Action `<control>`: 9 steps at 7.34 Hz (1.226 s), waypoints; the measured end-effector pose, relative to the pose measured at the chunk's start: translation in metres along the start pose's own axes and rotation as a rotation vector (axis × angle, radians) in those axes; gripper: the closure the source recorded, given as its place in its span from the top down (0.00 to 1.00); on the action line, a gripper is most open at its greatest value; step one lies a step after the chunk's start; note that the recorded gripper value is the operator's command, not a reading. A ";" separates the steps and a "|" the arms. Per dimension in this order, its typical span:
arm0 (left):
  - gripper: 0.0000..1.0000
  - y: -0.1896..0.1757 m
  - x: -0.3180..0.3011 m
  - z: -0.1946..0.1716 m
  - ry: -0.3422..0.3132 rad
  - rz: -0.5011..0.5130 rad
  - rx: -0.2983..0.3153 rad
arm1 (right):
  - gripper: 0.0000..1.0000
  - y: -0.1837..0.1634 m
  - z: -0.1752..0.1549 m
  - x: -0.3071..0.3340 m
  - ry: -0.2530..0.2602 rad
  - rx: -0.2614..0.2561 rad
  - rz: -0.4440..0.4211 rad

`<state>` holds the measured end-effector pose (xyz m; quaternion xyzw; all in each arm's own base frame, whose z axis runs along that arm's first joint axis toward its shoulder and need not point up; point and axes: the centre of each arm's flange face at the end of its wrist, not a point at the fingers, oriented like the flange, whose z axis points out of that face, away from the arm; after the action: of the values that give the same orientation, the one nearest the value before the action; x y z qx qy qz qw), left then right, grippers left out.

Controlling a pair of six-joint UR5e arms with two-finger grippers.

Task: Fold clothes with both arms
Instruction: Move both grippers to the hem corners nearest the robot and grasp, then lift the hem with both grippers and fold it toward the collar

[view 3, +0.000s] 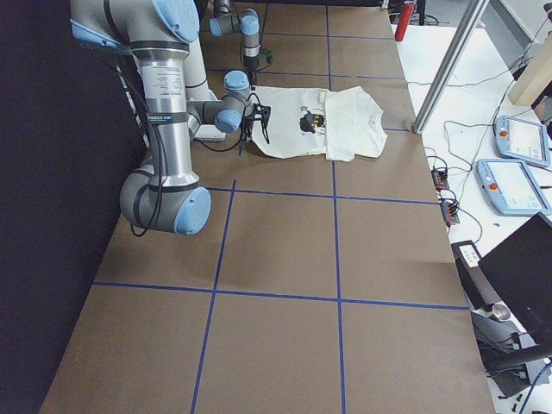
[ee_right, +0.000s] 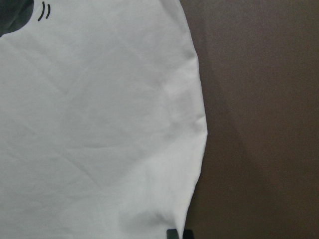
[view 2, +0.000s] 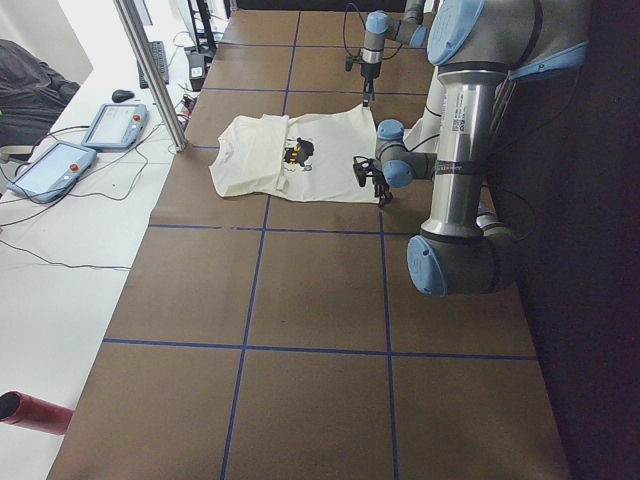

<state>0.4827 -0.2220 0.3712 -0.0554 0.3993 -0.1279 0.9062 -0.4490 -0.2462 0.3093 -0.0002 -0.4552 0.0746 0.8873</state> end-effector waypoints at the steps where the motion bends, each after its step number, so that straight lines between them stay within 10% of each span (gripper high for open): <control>1: 0.00 0.000 0.001 -0.001 0.003 0.004 0.000 | 0.00 0.000 0.000 0.000 0.000 0.000 0.000; 5: 0.00 0.003 0.009 -0.036 0.063 0.009 -0.006 | 0.00 -0.002 -0.009 0.002 -0.010 -0.011 0.000; 9: 0.00 0.050 0.019 -0.109 0.131 0.074 -0.081 | 0.00 0.020 -0.055 0.035 -0.020 -0.132 -0.004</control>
<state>0.4239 -0.1793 0.2745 -0.0687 0.4645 -0.0816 0.8791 -0.3867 -0.2176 0.3038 -0.0570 -0.4681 0.0425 0.8808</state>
